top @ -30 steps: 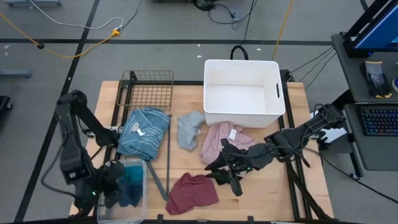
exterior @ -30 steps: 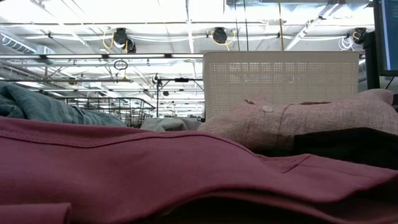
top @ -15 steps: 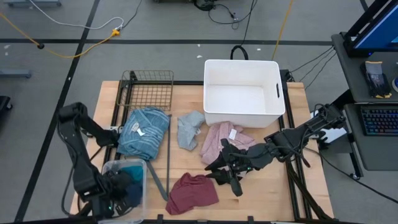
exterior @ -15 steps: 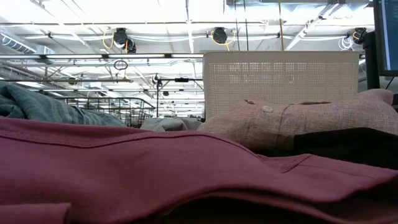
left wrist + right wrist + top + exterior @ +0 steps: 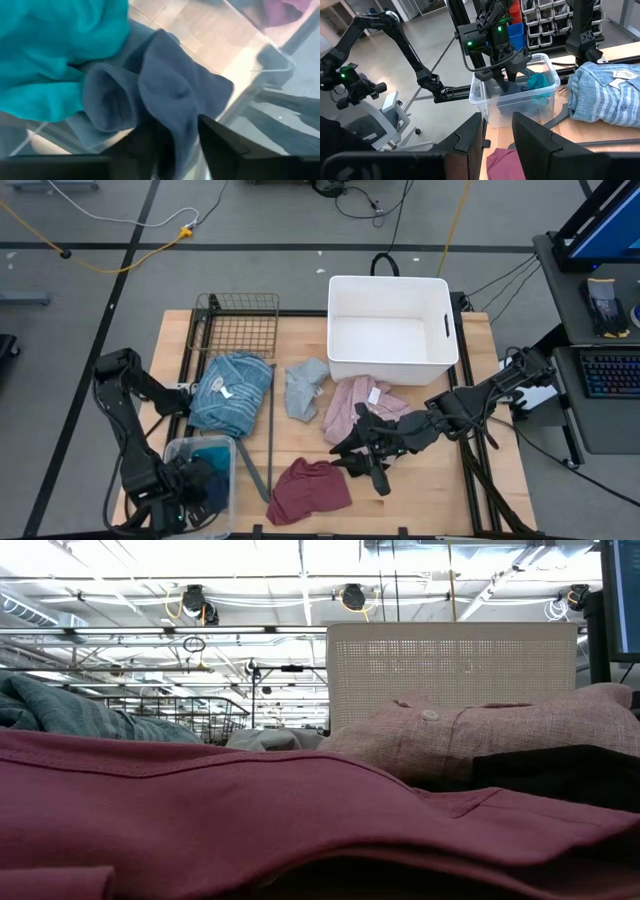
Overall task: Pick & Place Cloths
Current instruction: Put the dark blue sock into the transparent bin, then put the pink shorts into the black wire basket
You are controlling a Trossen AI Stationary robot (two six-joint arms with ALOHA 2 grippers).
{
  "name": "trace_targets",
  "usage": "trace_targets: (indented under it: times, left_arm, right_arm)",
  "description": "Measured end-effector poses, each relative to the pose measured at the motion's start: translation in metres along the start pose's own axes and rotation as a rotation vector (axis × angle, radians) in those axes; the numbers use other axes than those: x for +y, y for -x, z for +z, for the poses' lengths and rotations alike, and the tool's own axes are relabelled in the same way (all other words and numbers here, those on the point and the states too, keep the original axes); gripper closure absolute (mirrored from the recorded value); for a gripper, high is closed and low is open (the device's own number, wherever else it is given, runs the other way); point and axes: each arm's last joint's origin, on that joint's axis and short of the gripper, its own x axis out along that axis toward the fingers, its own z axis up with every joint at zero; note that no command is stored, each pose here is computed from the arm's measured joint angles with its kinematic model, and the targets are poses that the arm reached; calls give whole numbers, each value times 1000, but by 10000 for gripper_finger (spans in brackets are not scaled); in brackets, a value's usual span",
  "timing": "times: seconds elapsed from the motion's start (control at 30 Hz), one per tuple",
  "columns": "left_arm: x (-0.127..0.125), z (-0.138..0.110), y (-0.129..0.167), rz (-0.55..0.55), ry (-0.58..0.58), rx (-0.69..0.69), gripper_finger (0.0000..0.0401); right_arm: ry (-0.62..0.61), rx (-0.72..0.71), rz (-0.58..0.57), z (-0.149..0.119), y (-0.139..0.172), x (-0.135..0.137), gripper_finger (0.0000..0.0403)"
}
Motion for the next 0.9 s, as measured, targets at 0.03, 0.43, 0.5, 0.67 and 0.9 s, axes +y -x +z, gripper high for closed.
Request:
trace_targets:
  times: [0.03,0.43,0.5,0.67,0.9]
  left_arm:
    - [-1,0,0,-9,1,3,237]
    - [-1,0,30,-197,16,174,103]
    - [0,2,40,-255,20,187,97]
    - [7,8,61,-367,54,195,95]
    - [18,20,82,-494,110,60,97]
  right_arm:
    - [9,2,-1,0,0,0,303]
    - [67,82,13,-19,-8,-11,303]
    - [101,118,56,-24,-10,-14,303]
    - [231,177,135,-36,-12,-15,303]
    - [256,226,160,-49,-15,-18,303]
